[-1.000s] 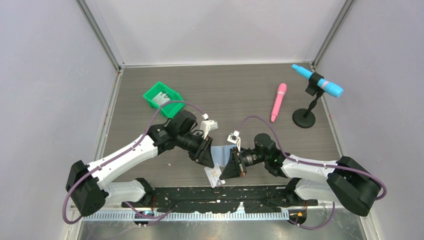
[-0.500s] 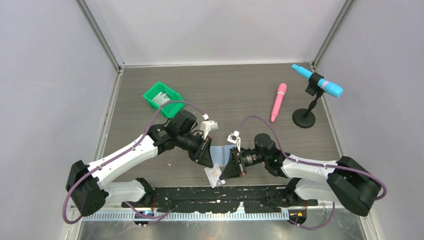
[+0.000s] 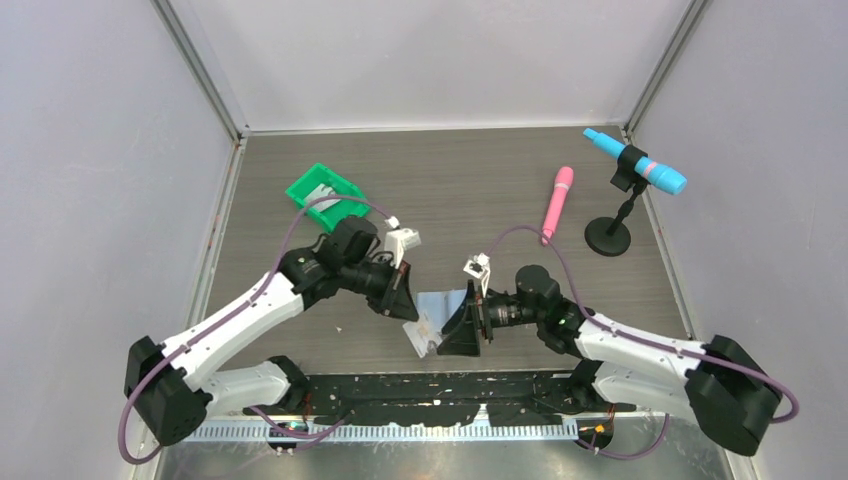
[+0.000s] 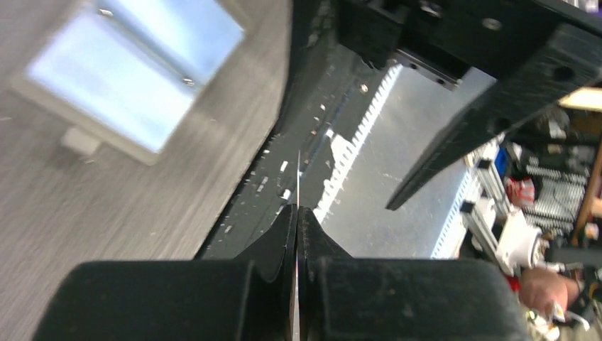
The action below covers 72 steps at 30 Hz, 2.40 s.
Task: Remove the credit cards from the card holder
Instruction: Place the credit card in the storage box.
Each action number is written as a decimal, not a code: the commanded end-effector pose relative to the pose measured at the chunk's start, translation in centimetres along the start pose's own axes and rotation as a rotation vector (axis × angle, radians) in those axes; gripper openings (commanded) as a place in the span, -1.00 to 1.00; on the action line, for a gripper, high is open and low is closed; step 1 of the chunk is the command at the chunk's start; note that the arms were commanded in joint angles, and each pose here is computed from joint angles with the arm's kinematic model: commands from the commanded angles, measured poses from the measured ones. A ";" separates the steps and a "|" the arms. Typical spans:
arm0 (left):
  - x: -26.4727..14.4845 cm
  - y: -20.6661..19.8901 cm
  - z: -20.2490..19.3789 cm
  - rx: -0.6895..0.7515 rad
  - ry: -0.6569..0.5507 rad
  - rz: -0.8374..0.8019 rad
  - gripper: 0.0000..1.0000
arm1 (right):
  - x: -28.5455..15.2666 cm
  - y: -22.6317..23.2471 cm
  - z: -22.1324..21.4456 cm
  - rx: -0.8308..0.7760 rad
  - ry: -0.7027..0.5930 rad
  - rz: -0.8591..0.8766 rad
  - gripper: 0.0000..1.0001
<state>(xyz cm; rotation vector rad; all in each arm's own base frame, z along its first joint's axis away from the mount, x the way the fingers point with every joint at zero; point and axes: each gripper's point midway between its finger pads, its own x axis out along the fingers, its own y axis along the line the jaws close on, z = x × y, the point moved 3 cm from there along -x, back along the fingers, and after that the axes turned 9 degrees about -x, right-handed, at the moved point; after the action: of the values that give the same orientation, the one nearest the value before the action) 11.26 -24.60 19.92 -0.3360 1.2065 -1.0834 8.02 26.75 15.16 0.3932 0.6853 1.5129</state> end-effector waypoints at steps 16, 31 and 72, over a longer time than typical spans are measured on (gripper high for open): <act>-16.6 11.3 11.4 -0.474 -1.173 0.553 -1.00 | -2.3 -1.6 3.6 -0.138 -0.129 -0.307 0.91; -22.8 20.8 17.6 -0.702 -1.534 0.678 -1.00 | -1.5 -2.1 4.2 -0.162 -0.088 -0.308 0.91; -19.4 33.1 22.2 -0.735 -1.402 0.957 -1.00 | -2.0 -6.0 6.9 -0.190 -0.036 -0.446 0.91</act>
<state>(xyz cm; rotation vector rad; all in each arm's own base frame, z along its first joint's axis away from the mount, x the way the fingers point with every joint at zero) 46.37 -0.54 14.33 -0.8120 0.3255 0.5037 16.25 25.26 14.95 0.1108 0.6232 1.1160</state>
